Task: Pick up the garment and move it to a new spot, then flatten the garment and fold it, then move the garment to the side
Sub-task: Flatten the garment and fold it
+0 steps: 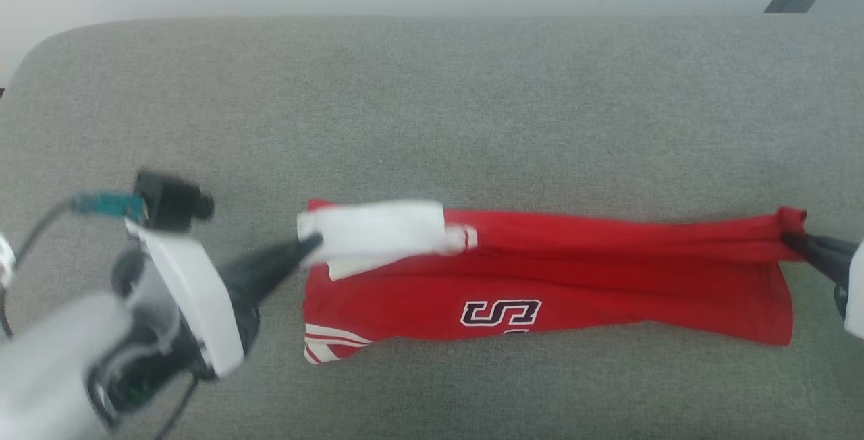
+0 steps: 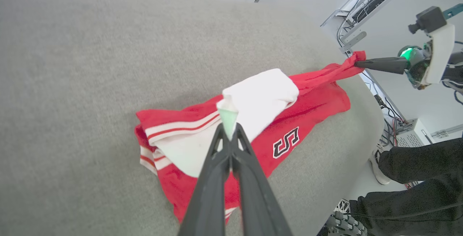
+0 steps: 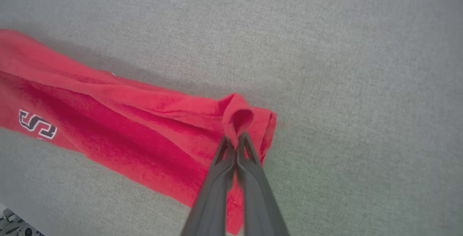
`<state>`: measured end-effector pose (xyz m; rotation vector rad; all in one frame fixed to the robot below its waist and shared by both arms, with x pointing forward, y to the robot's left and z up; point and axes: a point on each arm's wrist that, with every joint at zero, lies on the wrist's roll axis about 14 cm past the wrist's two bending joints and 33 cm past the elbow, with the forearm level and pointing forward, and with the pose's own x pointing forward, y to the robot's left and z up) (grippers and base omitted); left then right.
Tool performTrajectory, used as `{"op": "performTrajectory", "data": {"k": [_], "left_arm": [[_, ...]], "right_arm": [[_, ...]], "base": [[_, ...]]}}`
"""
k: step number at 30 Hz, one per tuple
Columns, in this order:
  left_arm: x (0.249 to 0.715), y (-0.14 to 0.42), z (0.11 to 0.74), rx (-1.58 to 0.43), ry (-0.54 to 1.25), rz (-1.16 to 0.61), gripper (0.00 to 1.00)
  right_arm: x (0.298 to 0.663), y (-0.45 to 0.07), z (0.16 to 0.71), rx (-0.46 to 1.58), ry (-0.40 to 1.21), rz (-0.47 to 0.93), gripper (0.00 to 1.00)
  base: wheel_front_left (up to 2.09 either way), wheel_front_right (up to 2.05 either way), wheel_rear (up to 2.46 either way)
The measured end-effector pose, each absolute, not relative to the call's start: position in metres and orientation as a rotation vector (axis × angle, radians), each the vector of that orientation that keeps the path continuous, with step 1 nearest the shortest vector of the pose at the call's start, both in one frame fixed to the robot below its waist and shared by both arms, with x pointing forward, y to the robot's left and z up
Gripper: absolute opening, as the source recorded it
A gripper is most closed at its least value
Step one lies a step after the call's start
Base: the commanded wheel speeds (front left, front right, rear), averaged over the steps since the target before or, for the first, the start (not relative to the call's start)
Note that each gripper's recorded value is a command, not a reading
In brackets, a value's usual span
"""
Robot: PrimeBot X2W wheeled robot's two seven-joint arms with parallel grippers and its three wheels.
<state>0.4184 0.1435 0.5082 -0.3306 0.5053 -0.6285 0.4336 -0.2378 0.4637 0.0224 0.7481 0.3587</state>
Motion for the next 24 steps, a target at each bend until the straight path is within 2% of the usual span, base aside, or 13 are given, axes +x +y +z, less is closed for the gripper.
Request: {"op": "performTrajectory", "data": {"k": [8, 16, 17, 18, 19, 20, 22, 23, 24], "left_arm": [[0.391, 0.129, 0.445, -0.427, 0.604, -0.596, 0.0], [0.395, 0.129, 0.393, -0.389, 0.689, -0.548, 0.0], [0.395, 0.128, 0.389, -0.386, 0.69, -0.546, 0.0], [0.396, 0.128, 0.388, -0.383, 0.683, -0.542, 0.02], [0.398, 0.128, 0.387, -0.381, 0.67, -0.536, 0.21], [0.4, 0.13, 0.388, -0.378, 0.65, -0.528, 0.41], [0.404, 0.133, 0.392, -0.38, 0.614, -0.512, 0.91], [0.403, 0.133, 0.394, -0.382, 0.599, -0.507, 1.0], [0.403, 0.134, 0.395, -0.388, 0.585, -0.499, 1.0]], "right_arm": [[0.419, -0.24, 0.427, 0.064, 0.779, 0.326, 0.0], [0.429, -0.239, 0.396, 0.074, 0.8, 0.291, 0.0], [0.43, -0.238, 0.394, 0.07, 0.802, 0.293, 0.15], [0.431, -0.237, 0.394, 0.074, 0.795, 0.295, 0.39], [0.432, -0.235, 0.395, 0.079, 0.787, 0.295, 0.76], [0.433, -0.234, 0.396, 0.084, 0.782, 0.297, 1.0], [0.434, -0.232, 0.401, 0.099, 0.766, 0.302, 1.0], [0.435, -0.232, 0.404, 0.108, 0.754, 0.301, 1.0], [0.434, -0.234, 0.407, 0.111, 0.748, 0.299, 1.0]], "base": [[0.0, 0.0, 0.0], [0.0, 0.0, 0.0], [0.0, 0.0, 0.0], [0.0, 0.0, 0.0], [0.0, 0.0, 0.0], [0.0, 0.0, 0.0], [0.0, 0.0, 0.0], [0.0, 0.0, 0.0], [0.0, 0.0, 0.0]]}}
